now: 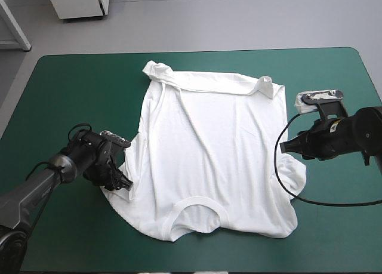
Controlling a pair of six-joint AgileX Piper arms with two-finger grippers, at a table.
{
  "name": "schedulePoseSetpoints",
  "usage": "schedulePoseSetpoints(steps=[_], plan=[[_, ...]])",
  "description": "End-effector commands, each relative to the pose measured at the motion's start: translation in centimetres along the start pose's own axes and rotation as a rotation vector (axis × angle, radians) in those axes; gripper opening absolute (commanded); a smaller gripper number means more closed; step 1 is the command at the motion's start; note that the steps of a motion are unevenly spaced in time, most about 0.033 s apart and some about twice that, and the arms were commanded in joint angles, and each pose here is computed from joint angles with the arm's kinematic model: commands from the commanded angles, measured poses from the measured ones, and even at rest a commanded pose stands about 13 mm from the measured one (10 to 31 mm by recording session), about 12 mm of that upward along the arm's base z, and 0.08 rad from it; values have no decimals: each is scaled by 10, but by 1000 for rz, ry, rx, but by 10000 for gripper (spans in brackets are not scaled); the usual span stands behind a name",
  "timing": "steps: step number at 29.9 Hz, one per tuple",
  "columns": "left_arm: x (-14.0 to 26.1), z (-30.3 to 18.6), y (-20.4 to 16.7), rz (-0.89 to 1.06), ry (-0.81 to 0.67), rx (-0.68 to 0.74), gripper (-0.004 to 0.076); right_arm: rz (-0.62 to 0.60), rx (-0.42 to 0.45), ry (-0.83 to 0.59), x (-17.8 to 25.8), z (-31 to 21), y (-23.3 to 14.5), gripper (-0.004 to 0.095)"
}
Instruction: Fold the cloth
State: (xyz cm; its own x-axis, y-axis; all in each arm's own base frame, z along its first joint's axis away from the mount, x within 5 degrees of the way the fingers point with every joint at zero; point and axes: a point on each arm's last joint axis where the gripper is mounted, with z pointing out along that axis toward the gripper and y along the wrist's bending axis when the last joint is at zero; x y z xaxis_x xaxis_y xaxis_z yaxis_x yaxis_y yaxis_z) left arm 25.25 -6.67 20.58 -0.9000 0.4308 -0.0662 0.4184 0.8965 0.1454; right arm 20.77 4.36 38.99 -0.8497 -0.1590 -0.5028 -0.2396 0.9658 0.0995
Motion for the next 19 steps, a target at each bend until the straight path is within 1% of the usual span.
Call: schedulePoseSetpoints(steps=[1, 2, 3, 6, 10, 14, 17, 19], plan=[[-5, 8, -4, -18, -6, 39, 132, 5, -16, -82, -2, -15, 4, 345], [-5, 8, -4, -14, -6, 43, 8, 13, -23, -84, -2, -16, 5, 345], [-5, 8, -4, -5, -6, 43, -3, 16, -31, -85, -2, -16, 5, 345], [-5, 8, -4, -3, -8, 39, -3, 18, -37, -87, -2, -16, 6, 348], [-4, 8, -4, -3, -1, 40, -3, 20, -63, -56, 9, -9, 8, 385], [-4, 8, -4, -3, -1, 40, -3, 4, -71, 16, 38, 5, 7, 443], [-4, 8, -4, -3, -3, 40, -3, 8, -73, 86, 60, 21, 6, 521], [-4, 8, -4, -3, -3, 40, -3, 6, -68, 135, 71, 34, 4, 551]])
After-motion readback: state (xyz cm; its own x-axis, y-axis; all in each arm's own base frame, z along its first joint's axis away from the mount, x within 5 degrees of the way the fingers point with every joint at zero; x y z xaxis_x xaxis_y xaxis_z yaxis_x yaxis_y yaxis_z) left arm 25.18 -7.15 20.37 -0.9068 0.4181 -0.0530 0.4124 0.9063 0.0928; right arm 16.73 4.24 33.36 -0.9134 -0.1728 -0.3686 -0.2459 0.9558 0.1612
